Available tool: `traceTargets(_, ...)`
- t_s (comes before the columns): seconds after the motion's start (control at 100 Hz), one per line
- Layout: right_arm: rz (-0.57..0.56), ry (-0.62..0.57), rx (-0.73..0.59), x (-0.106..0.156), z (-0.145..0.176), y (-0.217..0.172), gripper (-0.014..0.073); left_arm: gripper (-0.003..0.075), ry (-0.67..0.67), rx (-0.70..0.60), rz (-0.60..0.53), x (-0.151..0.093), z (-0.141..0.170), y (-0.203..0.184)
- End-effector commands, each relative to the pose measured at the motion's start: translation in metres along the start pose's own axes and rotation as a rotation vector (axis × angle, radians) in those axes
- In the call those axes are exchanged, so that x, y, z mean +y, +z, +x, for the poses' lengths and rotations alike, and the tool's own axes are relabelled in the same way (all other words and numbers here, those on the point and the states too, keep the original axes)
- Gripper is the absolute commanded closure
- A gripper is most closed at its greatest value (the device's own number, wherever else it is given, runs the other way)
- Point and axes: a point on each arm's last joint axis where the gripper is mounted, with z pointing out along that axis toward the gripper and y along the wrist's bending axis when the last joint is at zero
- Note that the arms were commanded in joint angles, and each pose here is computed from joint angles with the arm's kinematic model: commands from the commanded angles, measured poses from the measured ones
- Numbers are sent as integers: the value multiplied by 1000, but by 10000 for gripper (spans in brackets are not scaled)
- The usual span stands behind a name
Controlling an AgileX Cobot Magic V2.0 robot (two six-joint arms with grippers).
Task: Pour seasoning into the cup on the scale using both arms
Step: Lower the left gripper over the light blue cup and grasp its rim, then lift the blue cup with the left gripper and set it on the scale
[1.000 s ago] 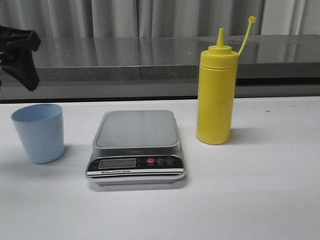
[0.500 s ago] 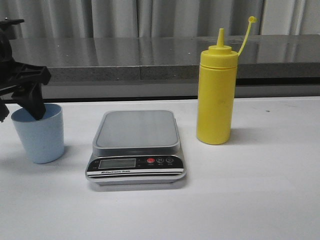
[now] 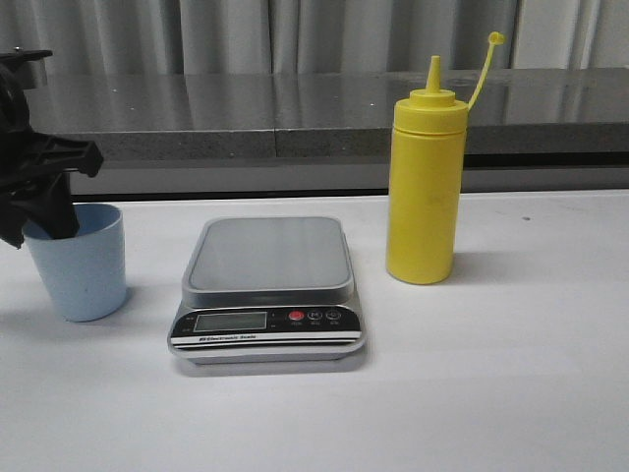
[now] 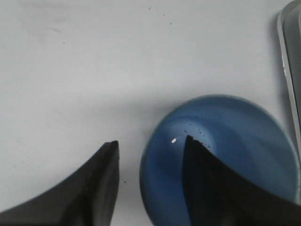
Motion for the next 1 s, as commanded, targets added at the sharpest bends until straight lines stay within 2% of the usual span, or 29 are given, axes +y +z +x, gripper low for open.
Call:
traceTargets(0.0, -9, -4, -120, 1, -14, -3, 664, 513, -8, -106, 19, -5, -15, -18)
traceTargets(0.19, -9, -4, -120, 1, -14, -3, 664, 631, -8, -106, 19, -5, -15, -18)
traceTargets(0.47, -9, -4, -120, 1, -14, -3, 664, 728, -8, -106, 19, -5, -15, -18)
traceTargets(0.7, -9, -4, -120, 1, -14, -3, 664, 740, -5, -111, 24, -7, -26, -27)
traceTargets(0.99, -9, -4, -120, 1, -14, -3, 664, 740, 23, -144, 55, -22, -63, -67)
